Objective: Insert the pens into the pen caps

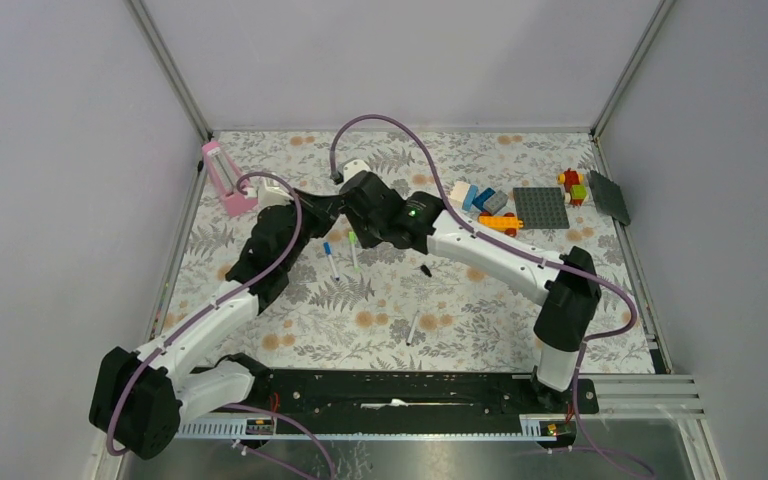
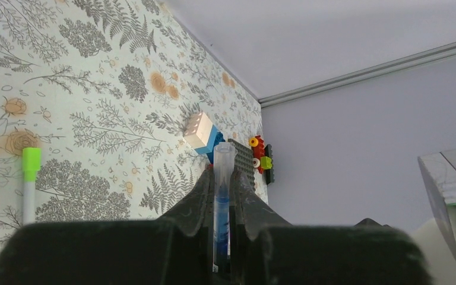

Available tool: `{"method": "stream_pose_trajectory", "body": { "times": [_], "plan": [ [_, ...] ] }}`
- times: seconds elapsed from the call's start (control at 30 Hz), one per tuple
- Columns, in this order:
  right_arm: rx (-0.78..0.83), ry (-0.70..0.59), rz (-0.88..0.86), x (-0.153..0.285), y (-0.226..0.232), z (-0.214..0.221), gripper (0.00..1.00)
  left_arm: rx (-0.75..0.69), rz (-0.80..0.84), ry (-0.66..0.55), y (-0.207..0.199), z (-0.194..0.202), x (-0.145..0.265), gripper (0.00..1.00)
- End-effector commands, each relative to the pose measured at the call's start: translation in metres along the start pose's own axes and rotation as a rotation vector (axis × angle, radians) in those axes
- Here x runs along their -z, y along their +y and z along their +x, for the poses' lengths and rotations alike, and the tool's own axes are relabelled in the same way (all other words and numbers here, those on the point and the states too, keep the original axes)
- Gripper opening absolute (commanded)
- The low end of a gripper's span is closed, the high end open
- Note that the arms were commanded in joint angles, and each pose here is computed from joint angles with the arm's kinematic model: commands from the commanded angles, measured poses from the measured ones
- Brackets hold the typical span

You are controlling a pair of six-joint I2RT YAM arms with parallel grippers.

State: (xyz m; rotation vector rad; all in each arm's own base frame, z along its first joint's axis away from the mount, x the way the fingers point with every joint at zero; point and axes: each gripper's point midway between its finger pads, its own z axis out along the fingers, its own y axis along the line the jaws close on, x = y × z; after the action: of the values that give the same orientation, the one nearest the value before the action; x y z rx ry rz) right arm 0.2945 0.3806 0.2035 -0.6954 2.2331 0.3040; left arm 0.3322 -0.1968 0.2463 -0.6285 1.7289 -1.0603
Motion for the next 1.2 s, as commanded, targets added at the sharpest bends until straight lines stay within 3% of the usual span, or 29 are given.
{"method": "stream_pose_trajectory", "body": {
  "times": [0.0, 0.17, 0.4, 0.6, 1.0, 1.1, 1.17],
  "plan": [
    [-0.178, -0.481, 0.063, 0.035, -0.028, -0.134, 0.00, 0.011, -0.019, 0.367, 0.010, 0.085, 0.033, 0.00],
    [-0.161, -0.554, -0.190, 0.058, -0.003, -0.141, 0.00, -0.030, 0.079, 0.354, 0.000, 0.082, 0.043, 0.00],
    [-0.121, -0.677, -0.712, 0.123, 0.031, -0.148, 0.00, -0.058, 0.255, 0.341, -0.015, 0.082, 0.067, 0.00],
    [-0.050, -0.690, -0.910, 0.154, 0.049, -0.142, 0.00, -0.078, 0.273, 0.306, -0.006, 0.079, 0.078, 0.00],
    [-0.073, -0.661, -0.866, 0.137, 0.045, -0.137, 0.00, -0.119, 0.309, 0.276, -0.019, 0.069, 0.083, 0.00],
    [-0.077, -0.658, -0.856, 0.137, 0.043, -0.133, 0.00, -0.156, 0.310, 0.192, -0.033, 0.048, 0.086, 0.00],
    [-0.079, -0.656, -0.853, 0.138, 0.042, -0.128, 0.00, -0.194, 0.327, 0.113, -0.048, 0.027, 0.092, 0.07]
  ]
}}
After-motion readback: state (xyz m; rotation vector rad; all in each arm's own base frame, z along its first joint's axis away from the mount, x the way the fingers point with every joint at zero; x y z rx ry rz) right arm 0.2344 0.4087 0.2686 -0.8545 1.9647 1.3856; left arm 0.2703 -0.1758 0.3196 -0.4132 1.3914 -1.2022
